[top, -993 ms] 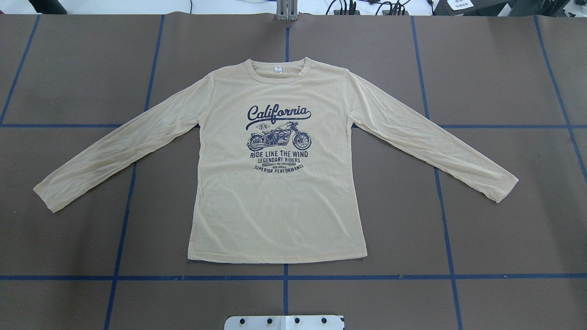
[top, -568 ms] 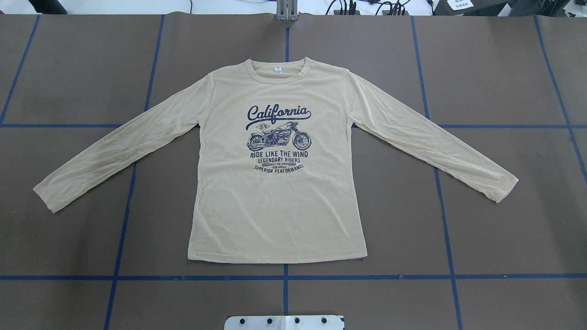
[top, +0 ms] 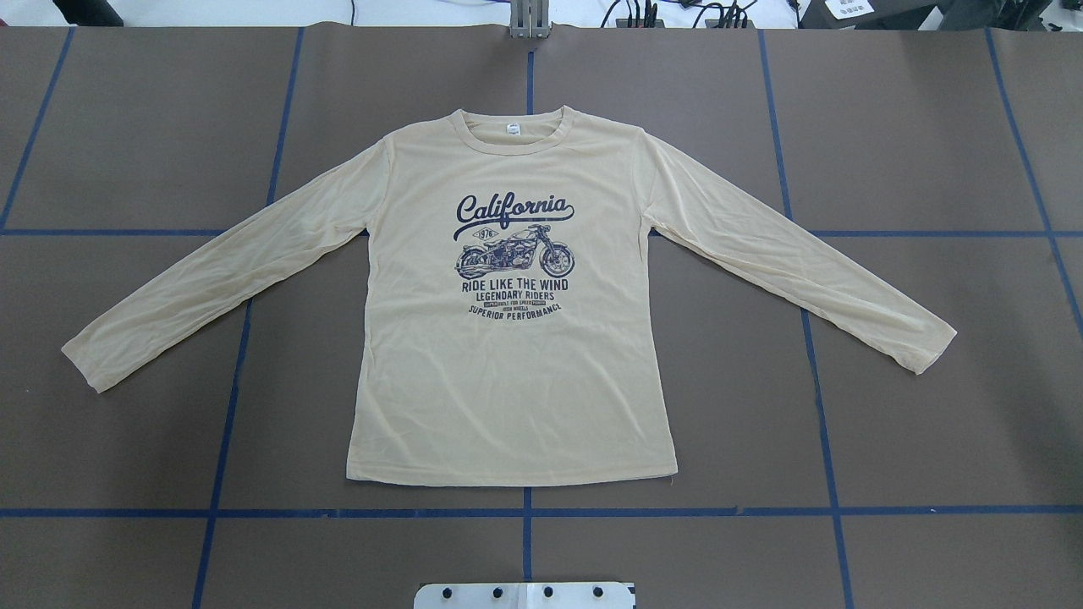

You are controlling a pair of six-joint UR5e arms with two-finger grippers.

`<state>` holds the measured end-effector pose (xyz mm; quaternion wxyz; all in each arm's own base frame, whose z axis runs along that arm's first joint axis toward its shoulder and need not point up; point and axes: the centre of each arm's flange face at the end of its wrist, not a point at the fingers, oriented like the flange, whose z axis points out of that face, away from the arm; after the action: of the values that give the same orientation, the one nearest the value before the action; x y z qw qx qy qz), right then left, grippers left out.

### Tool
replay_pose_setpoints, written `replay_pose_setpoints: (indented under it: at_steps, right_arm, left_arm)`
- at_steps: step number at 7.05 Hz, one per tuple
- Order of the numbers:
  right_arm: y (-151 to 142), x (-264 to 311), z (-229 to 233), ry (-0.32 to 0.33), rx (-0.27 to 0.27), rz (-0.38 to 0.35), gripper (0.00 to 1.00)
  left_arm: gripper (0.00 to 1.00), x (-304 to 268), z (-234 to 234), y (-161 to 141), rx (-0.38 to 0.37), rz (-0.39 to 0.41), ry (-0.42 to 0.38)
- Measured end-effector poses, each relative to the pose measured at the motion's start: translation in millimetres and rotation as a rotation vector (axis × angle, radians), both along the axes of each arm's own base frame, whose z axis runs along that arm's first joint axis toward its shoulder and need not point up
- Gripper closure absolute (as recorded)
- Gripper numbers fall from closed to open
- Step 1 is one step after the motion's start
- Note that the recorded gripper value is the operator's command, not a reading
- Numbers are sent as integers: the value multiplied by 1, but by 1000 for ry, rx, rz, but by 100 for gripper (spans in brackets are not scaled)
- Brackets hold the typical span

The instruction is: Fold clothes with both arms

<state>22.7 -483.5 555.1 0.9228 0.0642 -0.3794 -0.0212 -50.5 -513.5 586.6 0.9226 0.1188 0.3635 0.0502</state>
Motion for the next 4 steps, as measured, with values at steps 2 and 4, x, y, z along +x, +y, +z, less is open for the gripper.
replay_pose_setpoints:
  at_steps: [2, 4]
  right_arm:
    - [-11, -48, -20, -62, 18, -70, 0]
    - [8, -101, -17, -102, 59, -78, 0]
  left_arm:
    - [0, 8, -19, -10, 47, 22, 39]
    - [0, 11, -21, -15, 42, 9, 56]
